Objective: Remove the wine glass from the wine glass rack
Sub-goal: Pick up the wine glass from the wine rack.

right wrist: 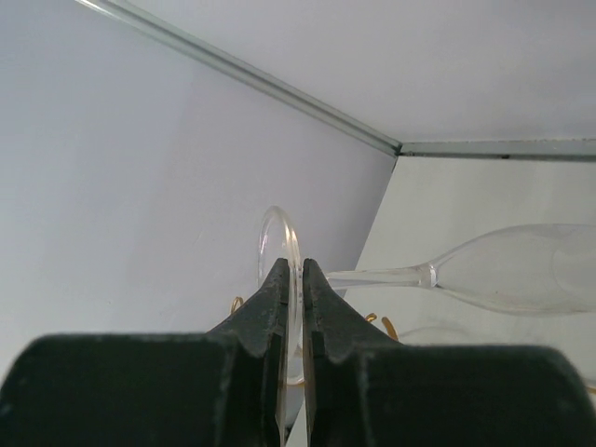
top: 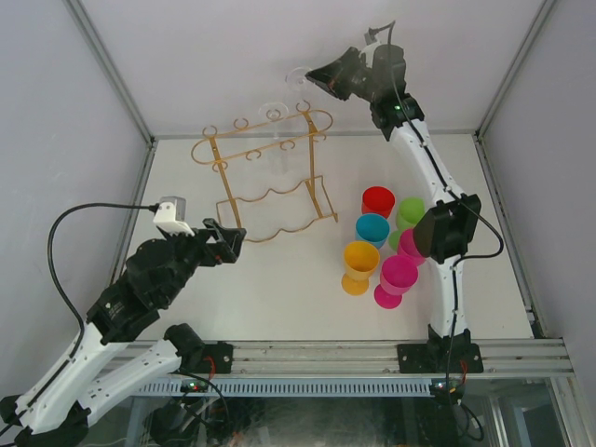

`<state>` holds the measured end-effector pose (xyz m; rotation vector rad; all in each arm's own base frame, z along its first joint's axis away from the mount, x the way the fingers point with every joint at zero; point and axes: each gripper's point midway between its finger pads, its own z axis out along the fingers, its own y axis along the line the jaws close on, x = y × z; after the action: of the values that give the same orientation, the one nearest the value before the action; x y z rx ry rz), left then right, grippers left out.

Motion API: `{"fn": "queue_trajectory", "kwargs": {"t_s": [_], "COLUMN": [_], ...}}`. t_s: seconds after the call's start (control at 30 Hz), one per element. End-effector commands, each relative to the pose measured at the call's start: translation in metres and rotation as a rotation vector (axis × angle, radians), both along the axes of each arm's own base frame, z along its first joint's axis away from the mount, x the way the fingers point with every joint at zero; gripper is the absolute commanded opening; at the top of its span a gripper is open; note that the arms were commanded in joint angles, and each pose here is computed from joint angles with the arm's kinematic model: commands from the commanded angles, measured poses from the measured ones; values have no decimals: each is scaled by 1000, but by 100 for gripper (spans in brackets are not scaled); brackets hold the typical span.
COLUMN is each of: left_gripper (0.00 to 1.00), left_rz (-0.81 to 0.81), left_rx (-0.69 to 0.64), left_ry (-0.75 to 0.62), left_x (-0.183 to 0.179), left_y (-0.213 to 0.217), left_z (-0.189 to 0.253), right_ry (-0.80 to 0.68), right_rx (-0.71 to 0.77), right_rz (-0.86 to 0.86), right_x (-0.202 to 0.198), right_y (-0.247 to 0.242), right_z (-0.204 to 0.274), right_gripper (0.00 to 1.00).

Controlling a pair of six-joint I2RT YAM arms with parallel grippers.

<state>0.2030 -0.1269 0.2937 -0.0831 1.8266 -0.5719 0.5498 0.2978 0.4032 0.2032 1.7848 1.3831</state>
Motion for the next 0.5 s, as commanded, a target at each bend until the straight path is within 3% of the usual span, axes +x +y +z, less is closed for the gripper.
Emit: {"fn": "queue_trajectory", "kwargs": {"t_s": [0.0,0.23,0.47], "left_gripper": [100,100,100], "left_rz": [6,-45,-55], "left_rx": [-23,-20,-70], "left_ry": [-17,-32,-70], "left_x": [0,-4,-6], "left_y": [1,-5,-6], "left_z": [4,6,13], "right_ry": [-148,-159,-190], "right_rx": [39,27,-22], "right_rz": [-74,-119,-145], "right_x": [0,2,-30], "right_y": [-23,-63,-101], "right_z": [51,64,74], "right_gripper": [0,0,0]}}
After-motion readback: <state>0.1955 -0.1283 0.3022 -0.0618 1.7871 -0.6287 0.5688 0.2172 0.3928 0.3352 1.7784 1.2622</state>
